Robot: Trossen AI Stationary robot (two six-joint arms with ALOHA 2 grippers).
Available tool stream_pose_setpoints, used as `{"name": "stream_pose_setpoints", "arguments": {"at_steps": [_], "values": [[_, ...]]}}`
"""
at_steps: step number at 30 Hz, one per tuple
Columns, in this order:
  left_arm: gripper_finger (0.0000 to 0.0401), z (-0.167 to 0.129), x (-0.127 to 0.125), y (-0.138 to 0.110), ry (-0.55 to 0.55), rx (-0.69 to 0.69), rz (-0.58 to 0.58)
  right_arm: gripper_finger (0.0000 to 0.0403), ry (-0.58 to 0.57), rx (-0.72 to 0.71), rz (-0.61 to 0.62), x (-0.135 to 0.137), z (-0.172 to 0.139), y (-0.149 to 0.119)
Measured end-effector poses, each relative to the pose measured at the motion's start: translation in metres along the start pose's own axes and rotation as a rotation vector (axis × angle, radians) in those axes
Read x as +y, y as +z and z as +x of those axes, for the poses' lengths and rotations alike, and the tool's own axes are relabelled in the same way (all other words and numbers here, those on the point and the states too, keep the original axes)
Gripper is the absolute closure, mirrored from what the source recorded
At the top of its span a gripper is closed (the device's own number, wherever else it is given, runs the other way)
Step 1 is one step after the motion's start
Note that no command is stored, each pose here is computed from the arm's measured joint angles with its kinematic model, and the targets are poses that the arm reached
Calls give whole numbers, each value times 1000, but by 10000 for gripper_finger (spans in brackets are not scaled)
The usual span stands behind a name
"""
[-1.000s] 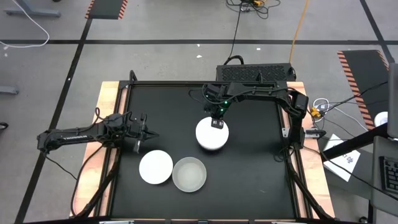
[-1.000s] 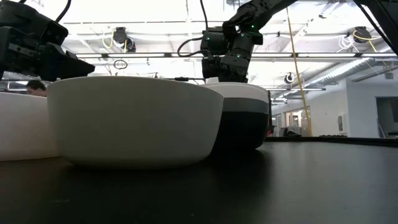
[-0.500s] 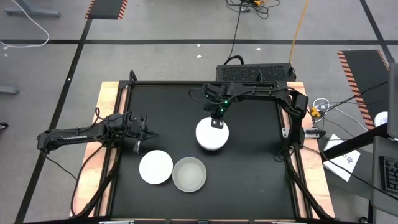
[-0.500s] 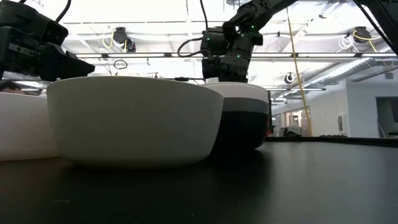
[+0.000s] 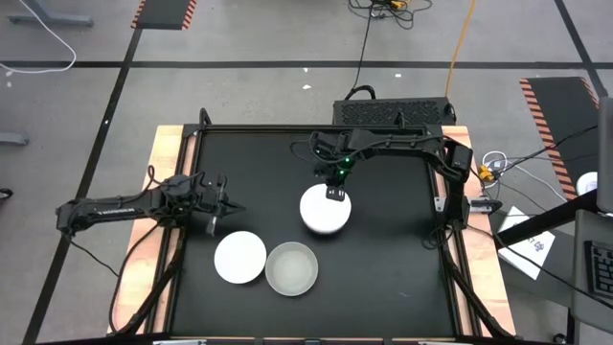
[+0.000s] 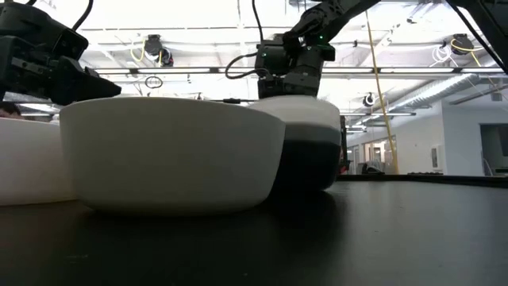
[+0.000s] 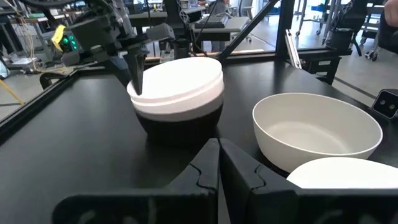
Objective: Nest bowls inside each other
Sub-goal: Stack the right white bowl on the white bowl, then stack the white bowl on the white bowl
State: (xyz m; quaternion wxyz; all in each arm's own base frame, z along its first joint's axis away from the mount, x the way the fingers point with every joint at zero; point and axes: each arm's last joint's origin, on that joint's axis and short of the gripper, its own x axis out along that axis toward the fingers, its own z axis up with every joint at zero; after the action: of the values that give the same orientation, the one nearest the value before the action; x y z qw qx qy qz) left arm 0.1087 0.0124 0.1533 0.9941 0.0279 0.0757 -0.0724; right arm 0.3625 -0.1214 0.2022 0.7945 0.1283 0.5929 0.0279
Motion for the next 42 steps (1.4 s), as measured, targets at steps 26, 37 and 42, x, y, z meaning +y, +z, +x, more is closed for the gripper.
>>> {"name": "stream_pose_setpoints", "arguments": {"at_steps": [26, 37, 42], "values": [[384, 2, 1, -3, 22, 40, -3, 291, -45, -295, -72, 24, -74, 3], [384, 3, 2, 0, 26, 7, 9, 306, -46, -533, -177, 58, -100, -42], [384, 3, 2, 2, 27, -11, 14, 352, -28, -606, -187, 66, -92, -67]]}}
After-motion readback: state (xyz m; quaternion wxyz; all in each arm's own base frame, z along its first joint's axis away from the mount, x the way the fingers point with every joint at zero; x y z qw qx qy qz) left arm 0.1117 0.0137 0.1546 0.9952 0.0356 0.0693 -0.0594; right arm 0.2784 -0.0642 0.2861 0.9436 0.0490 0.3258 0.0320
